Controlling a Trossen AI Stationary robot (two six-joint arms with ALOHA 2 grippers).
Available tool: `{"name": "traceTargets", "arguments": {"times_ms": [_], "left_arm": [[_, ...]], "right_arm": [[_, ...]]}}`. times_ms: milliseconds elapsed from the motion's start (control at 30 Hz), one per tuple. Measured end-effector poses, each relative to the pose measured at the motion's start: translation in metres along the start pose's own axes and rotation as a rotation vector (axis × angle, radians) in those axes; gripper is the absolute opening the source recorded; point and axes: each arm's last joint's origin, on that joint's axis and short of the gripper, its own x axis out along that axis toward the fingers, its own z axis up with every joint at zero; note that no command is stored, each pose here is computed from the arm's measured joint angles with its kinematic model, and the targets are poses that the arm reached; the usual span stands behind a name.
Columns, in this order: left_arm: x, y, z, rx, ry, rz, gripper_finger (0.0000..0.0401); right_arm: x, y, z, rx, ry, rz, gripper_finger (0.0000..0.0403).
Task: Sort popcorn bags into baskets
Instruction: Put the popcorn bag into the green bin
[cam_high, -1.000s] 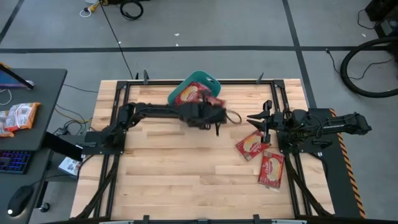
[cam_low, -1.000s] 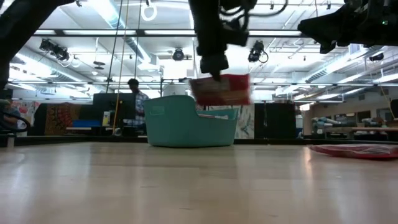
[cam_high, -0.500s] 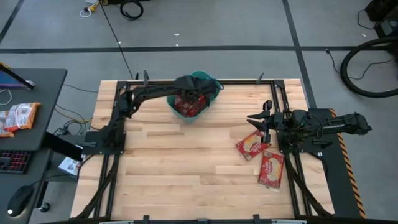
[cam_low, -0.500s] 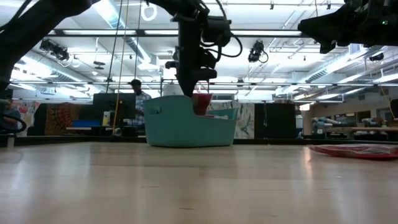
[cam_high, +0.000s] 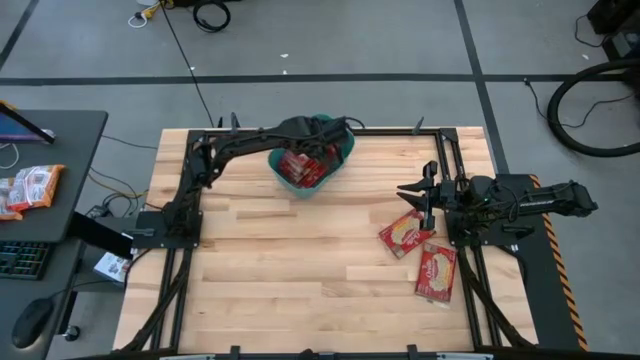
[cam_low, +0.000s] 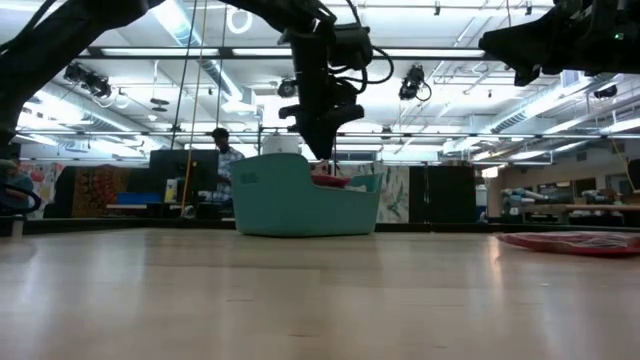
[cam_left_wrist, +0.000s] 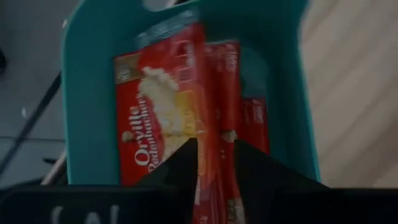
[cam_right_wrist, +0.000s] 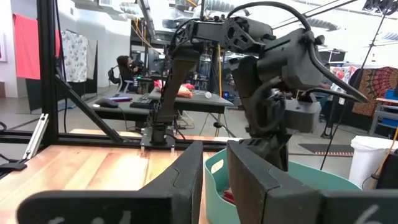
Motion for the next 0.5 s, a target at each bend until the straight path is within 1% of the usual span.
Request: {"name": "traceTargets", "arguments": {"times_ms": [67, 133, 233, 367, 433, 500], "left_arm": [[-0.003, -0.008, -0.001, 0.096, -0.005, -0.046, 0.0118], [-0.007, -0.02, -0.002, 0.217, -0.021, -0.136, 0.0121], [-0.019, -0.048, -0.005, 0.39, -0.093, -0.257, 0.0121], [-0.037, -0.085, -0.01, 0.65, -0.232, -0.298, 0.0117], [-0.046, -0.101, -0.012, 0.721, -0.304, -0.307, 0.0117], [-0.05, -0.119, -0.014, 0.764, -0.372, -0.32, 0.0117]], "right_arm": [[0.0, 0.0, 0.0, -0.001, 0.0, 0.0, 0.0078], [0.0, 0.0, 0.0, -0.001, 0.0, 0.0, 0.0078], [0.0, 0.0, 0.0, -0.001, 0.0, 0.0, 0.0078], [0.0, 0.0, 0.0, -0.001, 0.0, 0.0, 0.0078], [0.0, 0.0, 0.0, 0.0, -0.001, 0.0, 0.0078], [0.0, 0.0, 0.0, 0.001, -0.001, 0.0, 0.0078]]}}
